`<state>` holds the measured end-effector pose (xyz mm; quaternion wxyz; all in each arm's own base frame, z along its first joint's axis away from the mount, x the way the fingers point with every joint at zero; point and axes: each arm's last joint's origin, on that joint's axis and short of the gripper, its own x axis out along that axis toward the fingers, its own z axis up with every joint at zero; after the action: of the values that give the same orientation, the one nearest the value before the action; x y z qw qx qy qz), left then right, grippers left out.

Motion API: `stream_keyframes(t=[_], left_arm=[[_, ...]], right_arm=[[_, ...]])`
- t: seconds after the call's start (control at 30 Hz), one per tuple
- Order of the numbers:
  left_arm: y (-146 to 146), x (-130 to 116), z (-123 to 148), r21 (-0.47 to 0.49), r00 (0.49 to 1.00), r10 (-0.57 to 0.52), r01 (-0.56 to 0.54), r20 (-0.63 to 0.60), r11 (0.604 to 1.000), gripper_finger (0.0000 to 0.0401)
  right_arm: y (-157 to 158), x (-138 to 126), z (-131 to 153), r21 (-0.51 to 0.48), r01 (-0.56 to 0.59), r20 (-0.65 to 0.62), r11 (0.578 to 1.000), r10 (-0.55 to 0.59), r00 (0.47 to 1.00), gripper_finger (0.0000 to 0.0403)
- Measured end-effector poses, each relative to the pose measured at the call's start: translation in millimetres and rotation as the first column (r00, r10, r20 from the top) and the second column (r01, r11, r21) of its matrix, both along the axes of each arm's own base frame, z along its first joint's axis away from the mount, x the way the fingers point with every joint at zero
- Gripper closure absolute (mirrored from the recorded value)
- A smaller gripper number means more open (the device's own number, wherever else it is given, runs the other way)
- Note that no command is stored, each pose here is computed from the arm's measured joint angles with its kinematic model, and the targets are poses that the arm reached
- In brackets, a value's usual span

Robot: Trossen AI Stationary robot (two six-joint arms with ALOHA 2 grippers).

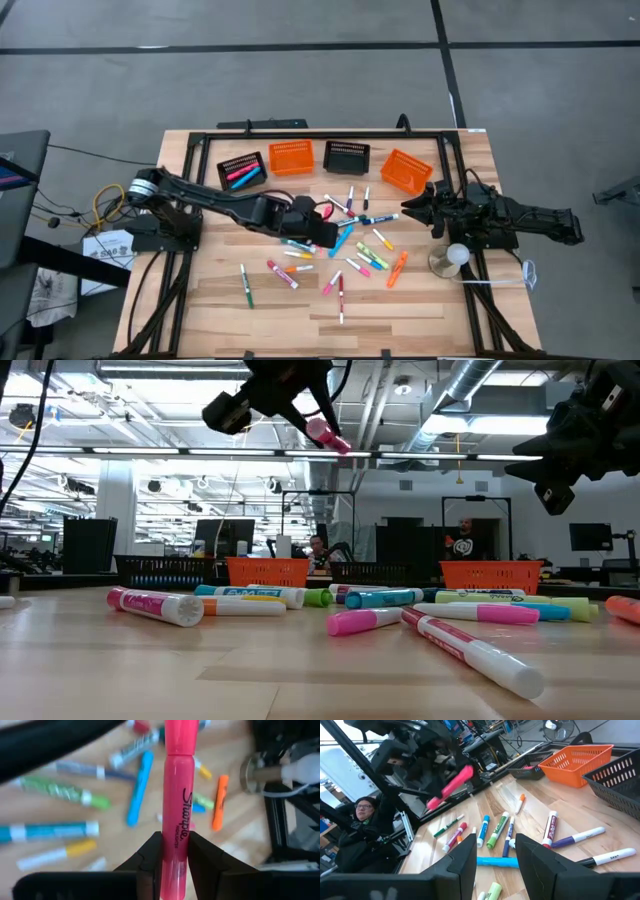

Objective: Pick & Place Markers
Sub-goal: Put the pink highlighter pen into the left black bin

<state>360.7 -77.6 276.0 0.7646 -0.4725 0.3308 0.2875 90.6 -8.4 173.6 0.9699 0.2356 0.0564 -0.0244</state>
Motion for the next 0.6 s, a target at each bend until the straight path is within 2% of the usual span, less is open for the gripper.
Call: stream_keyframes(t=[0.13,0.27,0.47,0.6], left_arm=[[5,-3,8,0.219,1.000,0.000,-0.005,0.025,0.976,0.0329],[9,-5,15,0.391,0.998,-0.062,0.056,0.004,0.919,0.0329],[6,2,28,0.530,0.983,-0.173,0.118,0.055,0.840,0.0329],[5,5,31,0.568,0.976,-0.207,0.132,0.069,0.812,0.0329]], right_arm=[[0,0,0,0.000,0.000,0.000,1.000,0.000,1.000,0.0278],[0,0,0,0.000,0.000,0.002,1.000,0.000,1.000,0.0278],[0,0,0,0.000,0.000,-0.002,1.000,0.000,1.000,0.0278],[0,0,0,0.000,0.000,-0.003,1.000,0.000,1.000,0.0278]])
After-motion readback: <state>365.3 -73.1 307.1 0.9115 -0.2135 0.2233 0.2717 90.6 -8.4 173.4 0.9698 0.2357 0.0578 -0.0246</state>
